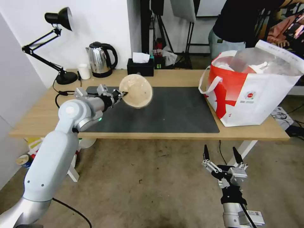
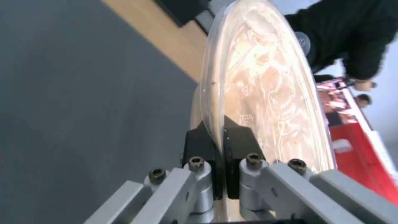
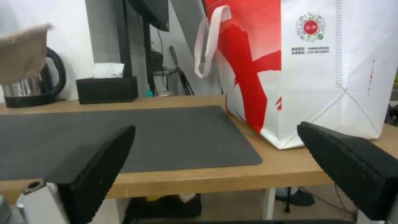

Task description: Pick up the trash from the table and place it into the takeout bag.

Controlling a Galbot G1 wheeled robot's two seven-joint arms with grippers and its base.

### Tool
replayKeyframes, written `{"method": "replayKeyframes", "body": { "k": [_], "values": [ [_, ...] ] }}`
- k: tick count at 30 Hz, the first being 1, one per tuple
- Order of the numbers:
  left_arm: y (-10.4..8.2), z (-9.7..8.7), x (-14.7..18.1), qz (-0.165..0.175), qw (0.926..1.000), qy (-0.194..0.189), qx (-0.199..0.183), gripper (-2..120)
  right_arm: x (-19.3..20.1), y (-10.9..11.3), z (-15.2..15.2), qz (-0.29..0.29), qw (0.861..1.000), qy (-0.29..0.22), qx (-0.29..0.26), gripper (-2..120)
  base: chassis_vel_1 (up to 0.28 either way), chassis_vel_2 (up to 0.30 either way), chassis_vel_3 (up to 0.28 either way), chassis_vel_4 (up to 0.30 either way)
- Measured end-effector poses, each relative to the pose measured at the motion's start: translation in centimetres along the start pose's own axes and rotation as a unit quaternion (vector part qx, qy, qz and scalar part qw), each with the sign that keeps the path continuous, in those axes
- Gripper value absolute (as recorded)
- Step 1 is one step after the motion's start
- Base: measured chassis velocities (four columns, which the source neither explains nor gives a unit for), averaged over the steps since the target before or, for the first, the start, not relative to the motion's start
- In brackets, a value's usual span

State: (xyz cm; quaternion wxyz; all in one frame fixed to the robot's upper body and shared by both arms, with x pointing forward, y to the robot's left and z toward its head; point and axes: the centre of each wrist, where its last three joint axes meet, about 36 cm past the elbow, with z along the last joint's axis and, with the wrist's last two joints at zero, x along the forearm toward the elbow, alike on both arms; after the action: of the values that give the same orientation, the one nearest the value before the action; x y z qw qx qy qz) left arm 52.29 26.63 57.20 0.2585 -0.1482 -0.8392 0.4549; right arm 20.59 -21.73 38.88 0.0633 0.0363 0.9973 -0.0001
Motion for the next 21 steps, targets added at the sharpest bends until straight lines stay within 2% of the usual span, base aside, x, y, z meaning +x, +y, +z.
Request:
{"method": "replayKeyframes", "body": {
  "k": [1,3,5,6,9,10,14,15,21],
  "values": [
    [-0.3,0.1,-0.1,0.012,0.9999,-0.003,-0.006,0,0.0,0.0,0.0,0.0,1.0,0.0,0.0,100,0.0,0.0,0.0,0.0],
    [-0.4,0.1,-0.2,0.015,0.9998,-0.004,-0.007,0,0.0,0.0,0.0,0.0,1.0,0.0,0.0,100,0.0,0.0,0.0,0.0],
    [-1.8,0.0,-1.0,0.05,0.9984,-0.008,-0.025,0,0.0,0.0,0.0,0.0,1.0,0.0,0.0,100,0.0,0.0,0.0,0.0],
    [-1.8,0.0,-1.0,0.05,0.9984,-0.008,-0.025,0,0.0,0.0,0.0,0.0,1.0,0.0,0.0,100,0.0,0.0,0.0,0.0],
    [-3.5,-0.7,-2.6,0.081,0.9958,-0.012,-0.042,0,0.0,0.0,0.0,0.0,1.0,0.0,0.0,100,0.0,0.0,0.0,0.0],
    [-3.5,-0.7,-2.6,0.081,0.9958,-0.012,-0.042,0,0.0,0.0,0.0,0.0,1.0,0.0,0.0,100,0.0,0.0,0.0,0.0],
    [-5.6,-1.9,-6.2,0.104,0.9922,-0.017,-0.066,0,0.0,0.0,0.0,0.0,1.0,0.0,0.0,100,0.0,0.0,0.0,0.0],
    [-5.6,-1.9,-6.2,0.104,0.9922,-0.017,-0.066,0,0.0,0.0,0.0,0.0,1.0,0.0,0.0,100,0.0,0.0,0.0,0.0],
    [-7.7,-2.5,-10.8,0.114,0.9894,-0.012,-0.09,0,0.0,0.0,0.0,0.0,1.0,0.0,0.0,100,0.0,0.0,0.0,0.0]
  ]
}}
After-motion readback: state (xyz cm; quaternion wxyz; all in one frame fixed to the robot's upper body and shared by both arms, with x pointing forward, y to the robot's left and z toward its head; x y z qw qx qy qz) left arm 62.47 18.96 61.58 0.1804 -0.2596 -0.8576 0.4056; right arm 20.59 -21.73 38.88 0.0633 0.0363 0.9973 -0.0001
